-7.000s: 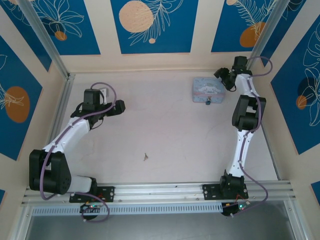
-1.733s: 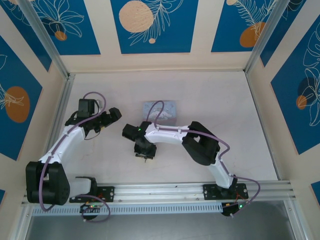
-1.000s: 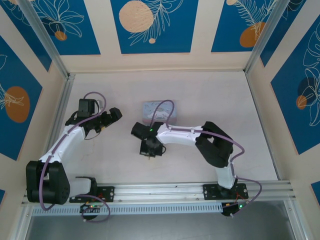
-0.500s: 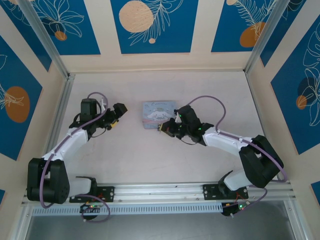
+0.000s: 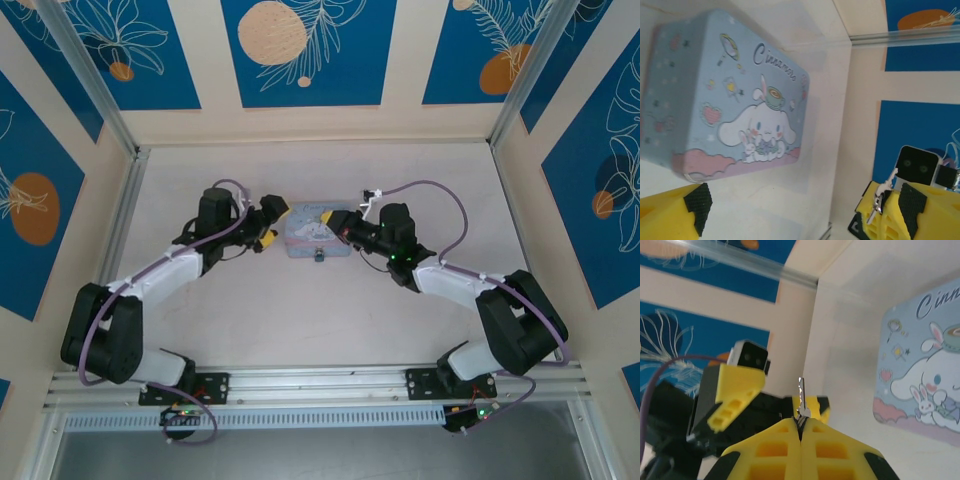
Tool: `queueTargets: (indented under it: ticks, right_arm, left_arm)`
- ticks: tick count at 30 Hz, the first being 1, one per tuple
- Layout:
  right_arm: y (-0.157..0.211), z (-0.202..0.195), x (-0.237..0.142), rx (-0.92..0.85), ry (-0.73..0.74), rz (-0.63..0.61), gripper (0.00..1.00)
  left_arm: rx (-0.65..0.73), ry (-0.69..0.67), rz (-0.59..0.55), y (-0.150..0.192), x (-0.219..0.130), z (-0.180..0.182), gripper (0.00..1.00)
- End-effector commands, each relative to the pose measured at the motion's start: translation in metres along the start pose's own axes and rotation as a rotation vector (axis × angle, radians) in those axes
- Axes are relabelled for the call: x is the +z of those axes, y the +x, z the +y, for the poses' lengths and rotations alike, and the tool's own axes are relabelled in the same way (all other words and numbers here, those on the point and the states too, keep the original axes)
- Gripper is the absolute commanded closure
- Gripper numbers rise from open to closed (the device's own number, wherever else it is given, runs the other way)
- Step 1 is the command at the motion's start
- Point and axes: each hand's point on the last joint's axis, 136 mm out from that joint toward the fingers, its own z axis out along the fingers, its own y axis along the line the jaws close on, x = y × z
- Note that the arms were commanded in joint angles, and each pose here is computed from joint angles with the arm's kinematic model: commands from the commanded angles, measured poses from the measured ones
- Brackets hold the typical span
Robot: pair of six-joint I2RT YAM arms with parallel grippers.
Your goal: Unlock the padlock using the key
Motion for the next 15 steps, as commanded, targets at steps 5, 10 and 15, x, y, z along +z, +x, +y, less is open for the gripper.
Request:
queueTargets:
  ticks: [5,10,15]
  right_arm:
    - [-0.027,-0.015,0.007,0.119,0.077,-0.217,1.0]
    - [-0.026,-0.013,0.019,0.136,0.076,-0.217,1.0]
    - [-0.026,-0.012,0.025,0.151,0.071,-0.218,1.0]
  left_arm:
    - [-0.056,0.142,-0.064,-0.009,0.009,-0.049,0.24]
    - [-0.087,0.161,-0.044,-0.002,0.02,-0.048,0.41]
    - [-0.093,0.166,-0.021,0.007,0.028,-0.046,0.51]
